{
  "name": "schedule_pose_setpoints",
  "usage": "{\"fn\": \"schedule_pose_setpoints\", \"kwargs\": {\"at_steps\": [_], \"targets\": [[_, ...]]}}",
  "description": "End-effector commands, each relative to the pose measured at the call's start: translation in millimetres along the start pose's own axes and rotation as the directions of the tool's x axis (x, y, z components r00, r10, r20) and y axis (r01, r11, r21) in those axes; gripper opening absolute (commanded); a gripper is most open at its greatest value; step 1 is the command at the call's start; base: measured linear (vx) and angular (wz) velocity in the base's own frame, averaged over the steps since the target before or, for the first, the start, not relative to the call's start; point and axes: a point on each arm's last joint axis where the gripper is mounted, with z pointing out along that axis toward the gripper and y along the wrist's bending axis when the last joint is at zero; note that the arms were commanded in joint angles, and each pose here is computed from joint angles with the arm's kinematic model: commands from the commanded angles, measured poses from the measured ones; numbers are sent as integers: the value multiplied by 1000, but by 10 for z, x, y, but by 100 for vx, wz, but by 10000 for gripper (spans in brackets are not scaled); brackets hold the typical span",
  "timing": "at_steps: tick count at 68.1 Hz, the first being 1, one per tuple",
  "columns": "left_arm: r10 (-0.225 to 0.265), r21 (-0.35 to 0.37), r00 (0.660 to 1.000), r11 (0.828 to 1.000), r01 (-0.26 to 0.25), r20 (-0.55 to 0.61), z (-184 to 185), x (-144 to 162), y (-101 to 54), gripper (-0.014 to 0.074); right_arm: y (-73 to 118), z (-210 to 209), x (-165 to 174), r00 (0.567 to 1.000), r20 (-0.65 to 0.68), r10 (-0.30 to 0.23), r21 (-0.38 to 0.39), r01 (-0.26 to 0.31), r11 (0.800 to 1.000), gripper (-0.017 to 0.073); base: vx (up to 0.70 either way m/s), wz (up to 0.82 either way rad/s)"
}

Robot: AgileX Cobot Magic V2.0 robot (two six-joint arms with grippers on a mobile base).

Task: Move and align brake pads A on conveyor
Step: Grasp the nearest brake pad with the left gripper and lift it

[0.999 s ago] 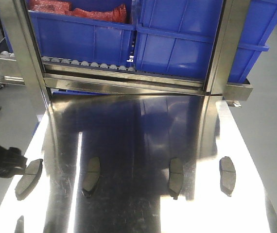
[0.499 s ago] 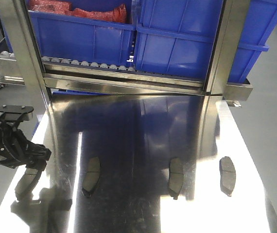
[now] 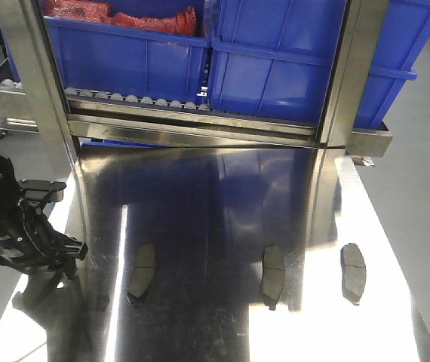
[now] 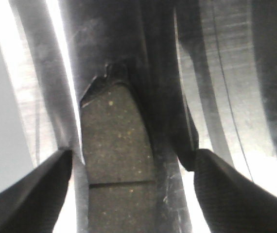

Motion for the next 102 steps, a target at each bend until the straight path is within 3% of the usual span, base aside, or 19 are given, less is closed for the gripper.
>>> {"fn": "schedule_pose_setpoints", "kwargs": {"at_steps": [1,20,32,49,66,76,83,102], "targets": [[-15,4,999,1000,14,53,-143,-59,-37,438,8,-4,-33,997,72,-14,-7,15,1000,-12,0,0],[-12,14,998,1000,13,-60,-2,6,-36,181,8,-4,-33,997,72,-14,-7,15,1000,-12,0,0],[-6,15,998,1000,7,-62,-30,16,-40,-8,8,-4,-33,997,72,-14,-7,15,1000,-12,0,0],[4,10,999,1000,-4,45,-402,39,-74,-8,8,-4,-33,997,72,-14,-7,15,1000,-12,0,0],[66,-31,977,998,-61,203,-995,177,-196,-6,8,-4,-33,997,72,-14,-7,15,1000,-12,0,0],[82,-39,945,997,-73,316,-1401,340,-261,-6,8,-4,-33,997,72,-14,-7,15,1000,-12,0,0],[74,-41,905,997,-62,419,-1700,525,-286,-6,8,-4,-33,997,72,-14,-7,15,1000,-12,0,0],[77,-61,735,997,-49,674,-2029,1190,-307,-6,8,-4,-33,997,72,-14,-7,15,1000,-12,0,0]]}}
